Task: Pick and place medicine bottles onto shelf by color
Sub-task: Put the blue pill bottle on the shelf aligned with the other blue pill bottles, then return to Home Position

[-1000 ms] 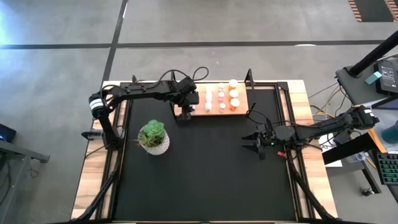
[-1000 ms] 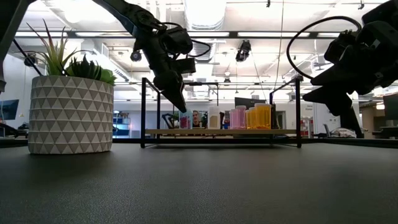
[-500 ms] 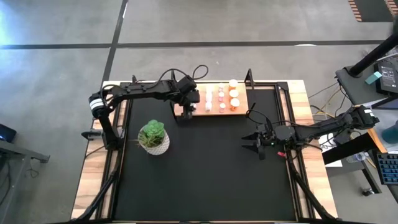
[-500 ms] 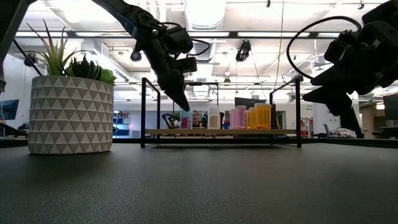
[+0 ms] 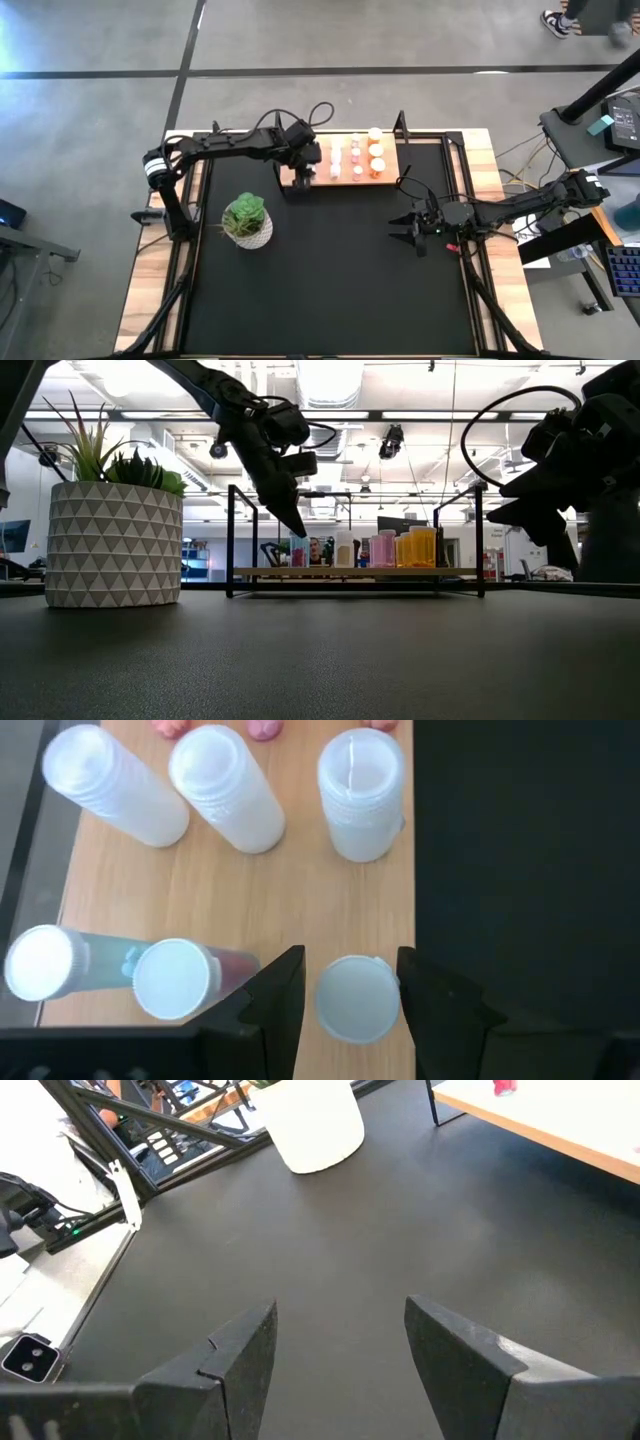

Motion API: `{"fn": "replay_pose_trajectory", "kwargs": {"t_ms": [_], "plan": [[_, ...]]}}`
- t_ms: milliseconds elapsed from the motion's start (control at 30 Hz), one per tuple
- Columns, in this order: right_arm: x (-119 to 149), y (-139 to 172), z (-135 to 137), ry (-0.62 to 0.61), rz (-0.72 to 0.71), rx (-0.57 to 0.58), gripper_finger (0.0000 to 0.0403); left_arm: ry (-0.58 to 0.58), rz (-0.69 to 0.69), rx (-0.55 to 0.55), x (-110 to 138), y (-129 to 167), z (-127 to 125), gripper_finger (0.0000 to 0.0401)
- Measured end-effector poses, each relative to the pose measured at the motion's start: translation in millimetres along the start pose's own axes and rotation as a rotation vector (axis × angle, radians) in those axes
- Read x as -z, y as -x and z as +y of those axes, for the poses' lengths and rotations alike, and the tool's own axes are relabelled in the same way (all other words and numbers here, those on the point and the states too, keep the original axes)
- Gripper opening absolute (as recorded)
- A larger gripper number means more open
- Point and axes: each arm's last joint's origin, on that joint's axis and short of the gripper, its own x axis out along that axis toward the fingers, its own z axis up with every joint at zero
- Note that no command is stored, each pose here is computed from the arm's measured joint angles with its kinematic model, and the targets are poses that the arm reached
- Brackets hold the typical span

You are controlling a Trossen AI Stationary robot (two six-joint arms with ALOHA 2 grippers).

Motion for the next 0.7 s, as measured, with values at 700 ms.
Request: {"fn": "replay_pose_trajectory", "kwargs": {"t_ms": [700], "plan": [[0.0, 0.0, 0.0, 0.0, 0.0, 0.0, 0.0212, 0.047, -0.07, -0.028, -12.5, 18.4, 6.2, 0.0195]]}}
